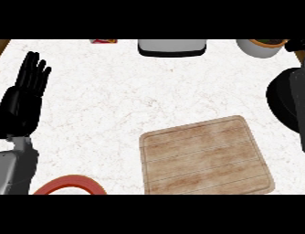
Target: Pick the eggplant from the cutting board and place it in the pot
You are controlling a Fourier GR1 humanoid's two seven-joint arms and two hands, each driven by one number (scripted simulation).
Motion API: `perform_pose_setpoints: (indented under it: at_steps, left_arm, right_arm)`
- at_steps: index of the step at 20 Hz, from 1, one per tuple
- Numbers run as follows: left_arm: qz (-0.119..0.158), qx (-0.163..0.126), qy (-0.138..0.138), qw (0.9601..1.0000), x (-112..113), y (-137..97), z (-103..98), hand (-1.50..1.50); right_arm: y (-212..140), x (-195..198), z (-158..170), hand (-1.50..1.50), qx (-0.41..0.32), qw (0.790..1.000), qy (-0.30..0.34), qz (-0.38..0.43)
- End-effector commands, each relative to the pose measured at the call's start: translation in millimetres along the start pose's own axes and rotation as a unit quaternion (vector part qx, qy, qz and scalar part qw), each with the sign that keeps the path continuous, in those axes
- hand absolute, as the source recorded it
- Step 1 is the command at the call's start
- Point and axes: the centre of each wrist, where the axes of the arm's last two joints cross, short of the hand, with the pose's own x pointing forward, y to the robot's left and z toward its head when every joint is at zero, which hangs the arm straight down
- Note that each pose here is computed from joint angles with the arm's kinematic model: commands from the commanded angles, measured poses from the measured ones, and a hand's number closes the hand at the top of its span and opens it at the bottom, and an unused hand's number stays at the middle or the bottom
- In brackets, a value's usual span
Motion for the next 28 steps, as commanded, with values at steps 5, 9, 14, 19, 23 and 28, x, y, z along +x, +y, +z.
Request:
perform_pose_setpoints:
  at_steps: [5,9,14,19,23,28]
  left_arm:
    - [-0.003,0.0,-0.003,1.0,-11.9,-4.5,12.4,0.0]
    - [0.0,-0.007,0.0,1.0,-6.1,-12.6,2.8,0.0]
    - [0.009,-0.005,-0.008,0.9999,11.9,-4.5,-5.9,0.0]
    - [-0.004,-0.001,-0.01,0.9999,-1.6,-0.2,2.4,0.0]
    - [0.003,0.002,-0.001,1.0,-1.2,1.5,-0.1,0.0]
    - [-0.003,-0.008,-0.001,1.0,10.2,9.0,2.8,0.0]
  right_arm:
    - [13.2,-86.2,-29.6,1.5,0.009,1.0,0.022,-0.004]
    - [29.2,-126.6,-52.2,1.5,0.011,1.0,0.022,-0.004]
    - [57.9,-144.0,-60.9,1.5,0.038,0.998,0.046,0.01]
    - [83.4,-160.1,-49.2,1.5,0.141,0.982,0.115,-0.048]
    - [85.4,-162.8,-66.2,-1.5,0.178,0.975,0.092,-0.101]
    - [95.5,-150.5,-55.7,-1.5,0.163,0.977,0.032,-0.136]
